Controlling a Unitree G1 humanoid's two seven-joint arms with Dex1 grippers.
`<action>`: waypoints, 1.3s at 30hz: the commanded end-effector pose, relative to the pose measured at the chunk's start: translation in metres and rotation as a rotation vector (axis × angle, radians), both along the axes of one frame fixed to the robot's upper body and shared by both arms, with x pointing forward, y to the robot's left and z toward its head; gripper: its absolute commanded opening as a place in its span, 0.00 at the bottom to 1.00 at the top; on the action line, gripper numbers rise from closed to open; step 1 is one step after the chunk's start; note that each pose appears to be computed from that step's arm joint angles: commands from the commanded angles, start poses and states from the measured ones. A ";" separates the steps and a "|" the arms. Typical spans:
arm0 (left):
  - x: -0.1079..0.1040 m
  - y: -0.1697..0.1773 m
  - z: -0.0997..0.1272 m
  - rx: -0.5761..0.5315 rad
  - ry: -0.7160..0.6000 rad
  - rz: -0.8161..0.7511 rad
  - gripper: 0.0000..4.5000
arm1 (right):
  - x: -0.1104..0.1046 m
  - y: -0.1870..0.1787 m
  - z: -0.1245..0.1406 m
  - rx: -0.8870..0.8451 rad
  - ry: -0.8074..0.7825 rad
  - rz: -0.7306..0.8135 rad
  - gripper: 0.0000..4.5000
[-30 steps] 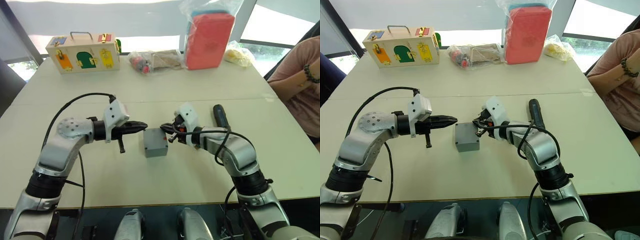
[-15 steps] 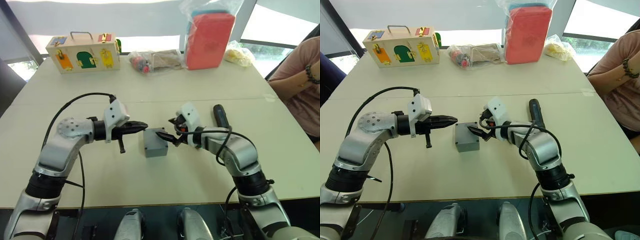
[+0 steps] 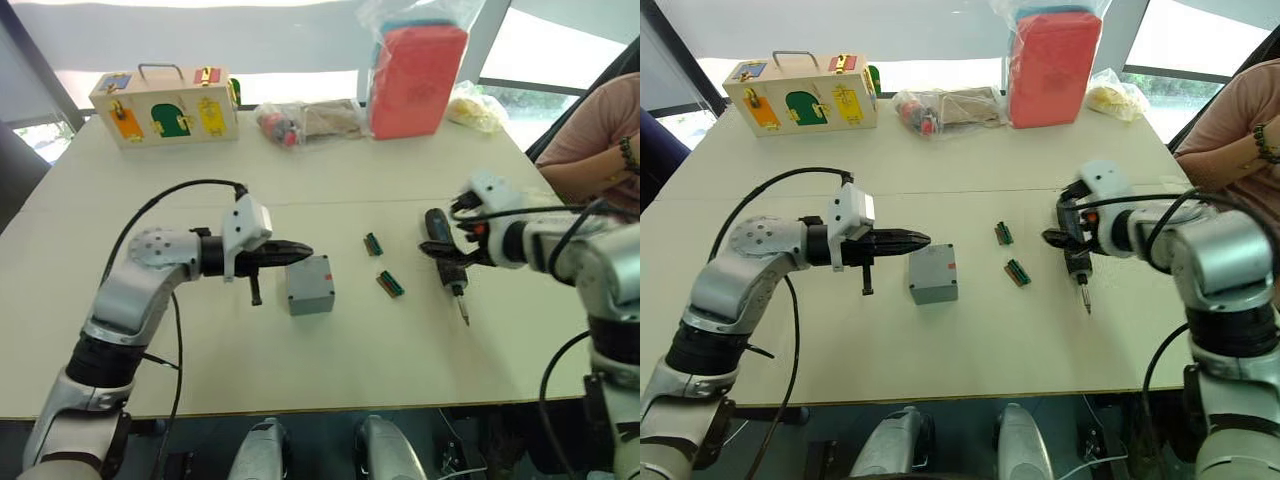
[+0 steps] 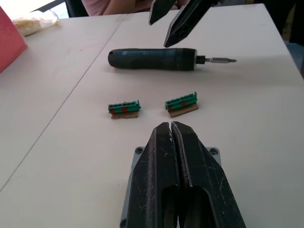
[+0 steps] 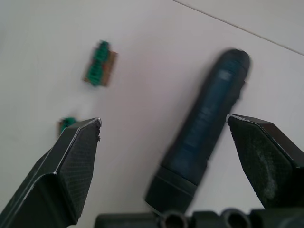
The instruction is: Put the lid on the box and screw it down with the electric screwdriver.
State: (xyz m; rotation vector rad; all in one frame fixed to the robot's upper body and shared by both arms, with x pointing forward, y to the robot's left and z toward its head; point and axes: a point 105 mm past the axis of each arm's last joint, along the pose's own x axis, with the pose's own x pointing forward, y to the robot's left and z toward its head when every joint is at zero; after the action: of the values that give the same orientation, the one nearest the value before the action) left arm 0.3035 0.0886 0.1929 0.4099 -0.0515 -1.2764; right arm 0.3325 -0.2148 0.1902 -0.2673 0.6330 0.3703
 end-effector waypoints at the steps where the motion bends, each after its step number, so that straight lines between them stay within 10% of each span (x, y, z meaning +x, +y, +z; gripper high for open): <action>1: -0.003 -0.004 0.008 -0.025 -0.046 -0.031 0.00 | 0.007 -0.010 -0.006 -0.051 0.094 -0.044 0.98; 19: -0.008 -0.014 0.007 -0.056 -0.072 -0.028 0.00 | 0.041 -0.024 -0.056 -0.074 0.369 -0.085 0.98; 27: -0.008 -0.013 0.006 -0.056 -0.081 -0.011 0.00 | 0.045 -0.025 -0.052 -0.082 0.382 -0.077 0.45; 39: -0.005 -0.003 0.005 -0.026 -0.079 0.002 0.00 | 0.050 0.009 0.019 -0.014 0.052 0.090 0.42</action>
State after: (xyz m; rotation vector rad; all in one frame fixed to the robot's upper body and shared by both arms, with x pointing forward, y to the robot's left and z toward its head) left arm 0.2999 0.0812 0.1881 0.4064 -0.0958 -1.2685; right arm 0.3803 -0.2207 0.1700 -0.2613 0.8711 0.3906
